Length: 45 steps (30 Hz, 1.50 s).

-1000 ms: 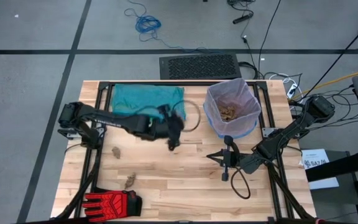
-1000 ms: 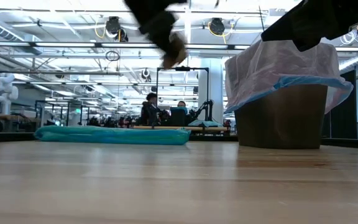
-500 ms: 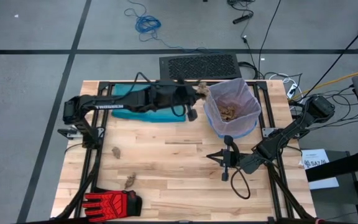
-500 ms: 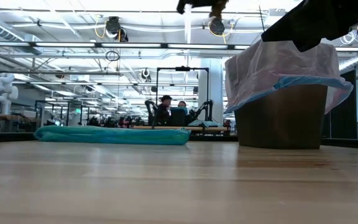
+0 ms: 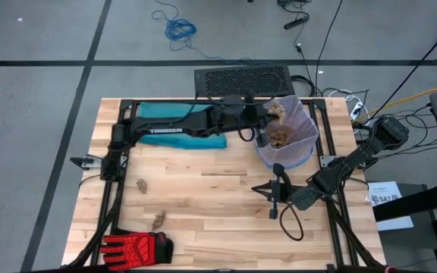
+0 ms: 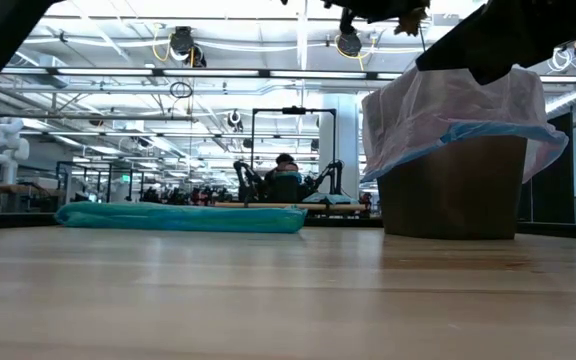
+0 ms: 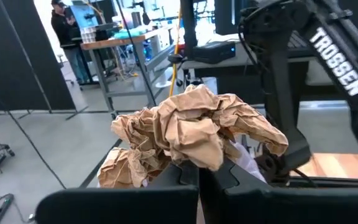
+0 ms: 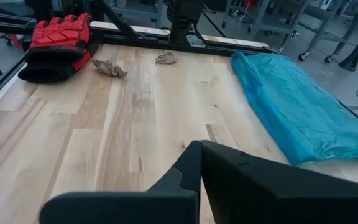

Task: Place trash/remove bag and relplace
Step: Put the brown napkin into the trash bin

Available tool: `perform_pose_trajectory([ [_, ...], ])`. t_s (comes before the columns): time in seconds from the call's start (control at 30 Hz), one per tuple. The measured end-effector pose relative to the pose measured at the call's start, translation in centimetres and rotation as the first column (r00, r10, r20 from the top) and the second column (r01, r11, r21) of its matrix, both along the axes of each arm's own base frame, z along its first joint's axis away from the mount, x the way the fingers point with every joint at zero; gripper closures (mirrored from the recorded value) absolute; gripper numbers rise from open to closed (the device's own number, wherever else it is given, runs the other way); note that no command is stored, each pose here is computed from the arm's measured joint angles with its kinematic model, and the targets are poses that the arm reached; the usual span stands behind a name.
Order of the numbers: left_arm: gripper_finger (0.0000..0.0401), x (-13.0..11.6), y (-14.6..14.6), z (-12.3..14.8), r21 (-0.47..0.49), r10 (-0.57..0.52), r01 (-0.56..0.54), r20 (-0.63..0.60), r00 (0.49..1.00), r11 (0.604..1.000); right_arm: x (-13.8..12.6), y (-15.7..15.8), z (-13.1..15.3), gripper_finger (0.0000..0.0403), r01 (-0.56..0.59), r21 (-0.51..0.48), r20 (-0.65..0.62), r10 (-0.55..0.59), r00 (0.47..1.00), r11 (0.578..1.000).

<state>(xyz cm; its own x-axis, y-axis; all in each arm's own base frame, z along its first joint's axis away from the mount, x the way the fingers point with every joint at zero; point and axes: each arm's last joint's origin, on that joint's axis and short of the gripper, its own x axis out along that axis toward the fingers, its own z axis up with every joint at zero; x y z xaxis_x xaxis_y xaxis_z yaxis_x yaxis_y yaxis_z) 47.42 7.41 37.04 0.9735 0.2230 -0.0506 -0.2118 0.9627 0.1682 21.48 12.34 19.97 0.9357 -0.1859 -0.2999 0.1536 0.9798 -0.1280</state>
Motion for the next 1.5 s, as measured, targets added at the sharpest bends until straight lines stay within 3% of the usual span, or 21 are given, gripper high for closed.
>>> perform_pose_trajectory([
  [0.13, 0.0384, 0.8, 0.1, -0.3, 0.035, 0.004, -0.003, -0.005, 1.000, 0.999, 0.0, 0.1, -0.1, 0.0403, -0.021, 0.012, -0.009, 0.021, 1.000, 1.000],
  [0.43, 0.0282, 0.9, 0.1, -1.1, 0.040, 0.002, 0.001, -0.073, 0.997, 0.999, 0.0, 0.1, -0.1, 0.0403, -0.022, 0.006, -0.011, 0.022, 1.000, 1.000],
  [0.6, 0.0249, 0.9, 0.1, -1.3, 0.038, 0.002, 0.001, -0.088, 0.996, 0.999, 0.0, 0.1, -0.1, 0.0403, -0.022, 0.006, -0.011, 0.022, 1.000, 1.000],
  [0.9, 0.0243, 0.6, 0.4, -2.6, 0.016, -0.015, 0.019, -0.220, 0.975, 1.000, 0.0, 0.1, -0.1, 0.0403, -0.021, 0.006, -0.010, 0.021, 1.000, 1.000],
  [1.17, 0.0243, 0.5, 0.3, -3.0, 0.014, -0.016, 0.021, -0.268, 0.963, 1.000, 0.0, 0.1, -0.1, 0.0403, -0.020, 0.006, -0.009, 0.020, 1.000, 1.000],
  [1.5, 0.0243, -0.3, 0.4, -4.4, 0.028, 0.036, -0.027, -0.437, 0.899, 0.999, 0.0, 0.1, -0.1, 0.0403, -0.020, 0.006, -0.009, 0.020, 1.000, 1.000],
])
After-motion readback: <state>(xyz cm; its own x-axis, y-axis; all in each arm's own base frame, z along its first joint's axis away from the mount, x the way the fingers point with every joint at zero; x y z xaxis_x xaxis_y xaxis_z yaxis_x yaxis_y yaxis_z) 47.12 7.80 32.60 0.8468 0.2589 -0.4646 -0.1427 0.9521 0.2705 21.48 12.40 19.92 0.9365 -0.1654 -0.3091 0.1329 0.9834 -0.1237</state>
